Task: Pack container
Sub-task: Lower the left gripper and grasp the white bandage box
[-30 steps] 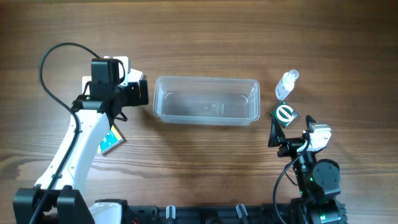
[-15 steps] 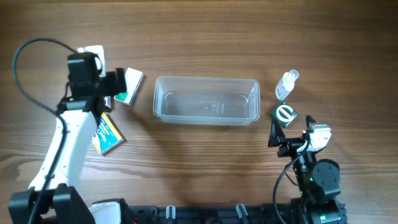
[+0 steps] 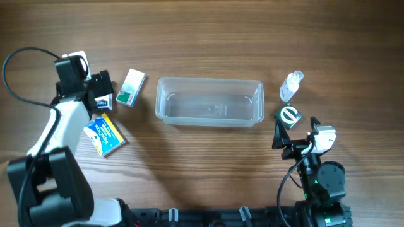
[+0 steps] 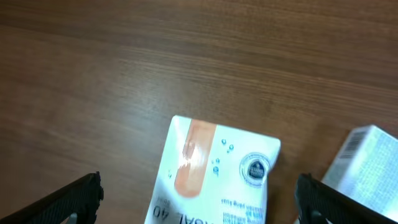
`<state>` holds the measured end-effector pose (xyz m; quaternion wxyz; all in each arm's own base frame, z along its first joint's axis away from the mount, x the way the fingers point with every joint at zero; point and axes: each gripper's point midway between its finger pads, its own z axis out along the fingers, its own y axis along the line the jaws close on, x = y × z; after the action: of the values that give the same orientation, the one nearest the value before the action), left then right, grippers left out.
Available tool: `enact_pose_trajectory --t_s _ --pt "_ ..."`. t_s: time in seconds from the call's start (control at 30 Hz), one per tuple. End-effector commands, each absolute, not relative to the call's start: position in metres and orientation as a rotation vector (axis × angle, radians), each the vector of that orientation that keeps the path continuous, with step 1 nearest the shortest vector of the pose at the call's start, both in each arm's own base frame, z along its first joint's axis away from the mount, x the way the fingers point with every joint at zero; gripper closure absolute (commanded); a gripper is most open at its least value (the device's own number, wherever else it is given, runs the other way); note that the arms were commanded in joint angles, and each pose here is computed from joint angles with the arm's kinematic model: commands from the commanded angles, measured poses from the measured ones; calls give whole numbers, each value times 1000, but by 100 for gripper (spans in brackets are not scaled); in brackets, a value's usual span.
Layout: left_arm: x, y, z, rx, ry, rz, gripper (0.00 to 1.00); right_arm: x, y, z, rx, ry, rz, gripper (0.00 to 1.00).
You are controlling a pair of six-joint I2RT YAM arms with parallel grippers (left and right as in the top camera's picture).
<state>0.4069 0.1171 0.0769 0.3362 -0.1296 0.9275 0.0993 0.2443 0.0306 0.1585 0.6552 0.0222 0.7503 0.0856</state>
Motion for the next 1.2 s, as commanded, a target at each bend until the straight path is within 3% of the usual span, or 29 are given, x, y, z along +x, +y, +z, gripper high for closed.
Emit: enact_pose_trajectory --t_s 0.0,0.57,0.8,1.0,1.17 --pt "414 119 57 -343 2433 246 0 244 32 158 35 1698 195 0" --pt "417 111 12 -328 2508 181 0 244 32 158 35 1697 195 0" --pt "414 111 9 -329 2525 181 24 244 32 158 35 1698 195 0" --pt "419 112 16 -328 2497 183 30 244 32 158 35 1698 195 0" --pt "427 113 60 -327 2391 187 31 244 32 158 35 1698 195 0"
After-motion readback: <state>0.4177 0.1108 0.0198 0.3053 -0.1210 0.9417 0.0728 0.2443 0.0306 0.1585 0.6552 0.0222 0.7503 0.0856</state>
